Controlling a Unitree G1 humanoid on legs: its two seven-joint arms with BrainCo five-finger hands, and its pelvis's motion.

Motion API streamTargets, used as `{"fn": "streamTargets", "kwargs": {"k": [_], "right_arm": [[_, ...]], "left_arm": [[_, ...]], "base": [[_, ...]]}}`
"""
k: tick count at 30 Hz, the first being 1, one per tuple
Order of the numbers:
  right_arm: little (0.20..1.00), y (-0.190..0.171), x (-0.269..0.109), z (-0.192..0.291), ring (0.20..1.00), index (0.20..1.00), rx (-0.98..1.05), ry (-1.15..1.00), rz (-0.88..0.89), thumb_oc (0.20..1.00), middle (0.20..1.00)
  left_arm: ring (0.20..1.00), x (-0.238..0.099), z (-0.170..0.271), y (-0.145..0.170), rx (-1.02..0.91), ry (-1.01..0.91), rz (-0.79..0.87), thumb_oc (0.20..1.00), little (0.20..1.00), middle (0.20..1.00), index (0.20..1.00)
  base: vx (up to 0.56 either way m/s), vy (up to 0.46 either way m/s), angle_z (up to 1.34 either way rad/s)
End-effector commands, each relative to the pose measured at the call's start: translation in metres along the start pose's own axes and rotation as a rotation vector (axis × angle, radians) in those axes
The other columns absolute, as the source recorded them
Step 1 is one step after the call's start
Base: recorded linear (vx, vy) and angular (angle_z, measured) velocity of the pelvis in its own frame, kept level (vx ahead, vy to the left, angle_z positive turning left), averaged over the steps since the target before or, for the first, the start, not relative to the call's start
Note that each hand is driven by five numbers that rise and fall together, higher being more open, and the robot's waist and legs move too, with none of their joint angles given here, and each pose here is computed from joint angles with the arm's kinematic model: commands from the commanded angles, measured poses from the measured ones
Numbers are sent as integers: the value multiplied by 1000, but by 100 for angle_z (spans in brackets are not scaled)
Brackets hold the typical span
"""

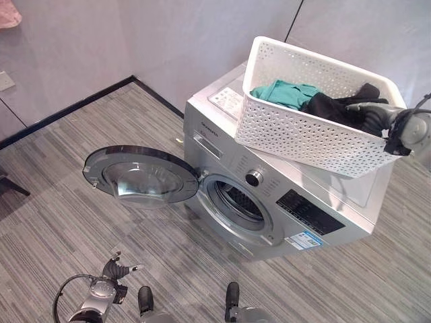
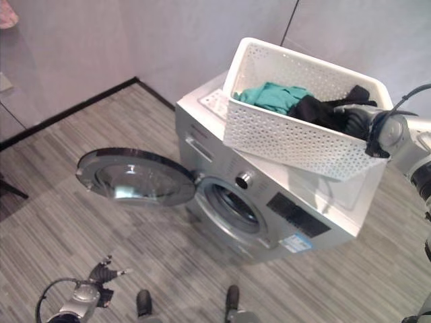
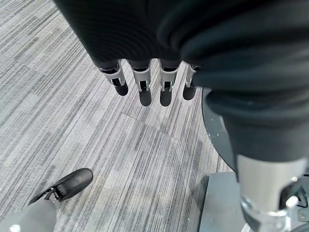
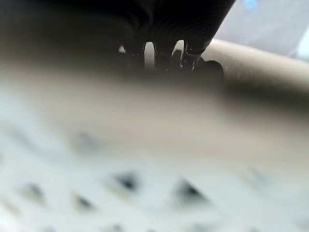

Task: Grab the laundry basket,head to the washer,open it,put in the laundry and shut it.

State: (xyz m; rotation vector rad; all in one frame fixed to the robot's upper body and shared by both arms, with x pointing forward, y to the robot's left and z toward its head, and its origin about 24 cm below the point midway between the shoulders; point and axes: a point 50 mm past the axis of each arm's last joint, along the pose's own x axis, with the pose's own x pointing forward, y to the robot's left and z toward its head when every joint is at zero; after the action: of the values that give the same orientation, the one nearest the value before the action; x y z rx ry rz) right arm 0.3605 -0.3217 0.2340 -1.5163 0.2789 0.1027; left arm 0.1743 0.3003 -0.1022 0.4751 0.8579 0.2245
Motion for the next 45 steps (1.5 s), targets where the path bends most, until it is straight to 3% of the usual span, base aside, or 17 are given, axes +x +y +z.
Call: {"fn": "streamTargets", "kwargs": {"k": [1, 11, 12, 14, 23, 26, 27, 29, 30, 32, 33, 45], "right_arm": [[1000, -29, -11, -16, 1000, 1000, -20, 75, -81, 1000, 1000], [1000, 1, -5, -40, 1000, 1000, 31, 191, 14, 1000, 1000], [1000, 21, -8, -61, 1000, 1000, 99, 275, 81, 1000, 1000], [1000, 28, -9, -62, 1000, 1000, 106, 272, 128, 1000, 1000], [1000, 28, -9, -62, 1000, 1000, 106, 272, 128, 1000, 1000], [1000, 27, -10, -47, 1000, 1000, 74, 176, 187, 1000, 1000], [511, 23, -9, -29, 511, 511, 57, 87, 222, 511, 511], [511, 22, -9, -29, 511, 511, 55, 87, 222, 511, 511], [200, 24, -10, -19, 200, 200, 36, 40, 264, 200, 200], [200, 23, -10, -18, 200, 200, 33, 40, 263, 200, 200], [200, 27, -15, -4, 200, 200, 22, -28, 366, 200, 200], [200, 26, -17, 1, 200, 200, 28, -53, 390, 200, 200]], "left_arm": [[1000, 10, 42, 27, -11, -112, 65, 1000, 1000, 1000, 1000], [1000, 10, 50, 24, -34, -151, 42, 1000, 1000, 1000, 1000], [1000, 8, 50, 22, -29, -171, 24, 1000, 1000, 1000, 1000], [1000, 6, 39, 20, -33, -149, 8, 1000, 1000, 1000, 1000], [1000, 6, 39, 19, -33, -149, 8, 1000, 1000, 1000, 1000], [1000, 2, 19, 17, -37, -98, -3, 1000, 1000, 1000, 1000], [1000, 0, 8, 17, -46, -65, -1, 1000, 1000, 1000, 1000], [1000, 0, 8, 17, -48, -65, -2, 1000, 1000, 1000, 1000], [1000, -1, 2, 17, -41, -46, -1, 1000, 1000, 1000, 1000], [1000, -1, 2, 16, -44, -46, -3, 1000, 1000, 1000, 1000], [1000, -2, 1, 15, -27, -46, -17, 1000, 1000, 1000, 1000], [1000, -2, 3, 13, -28, -56, -25, 1000, 1000, 1000, 1000]], "base": [[0, 0, 0], [-21, -17, 3], [5, -45, 4], [27, -58, 12], [3, -4, 7], [59, -57, 0], [65, -69, 1], [0, 0, 0], [0, 0, 0], [20, -11, 1], [40, -23, 2], [3, -2, 0]]}}
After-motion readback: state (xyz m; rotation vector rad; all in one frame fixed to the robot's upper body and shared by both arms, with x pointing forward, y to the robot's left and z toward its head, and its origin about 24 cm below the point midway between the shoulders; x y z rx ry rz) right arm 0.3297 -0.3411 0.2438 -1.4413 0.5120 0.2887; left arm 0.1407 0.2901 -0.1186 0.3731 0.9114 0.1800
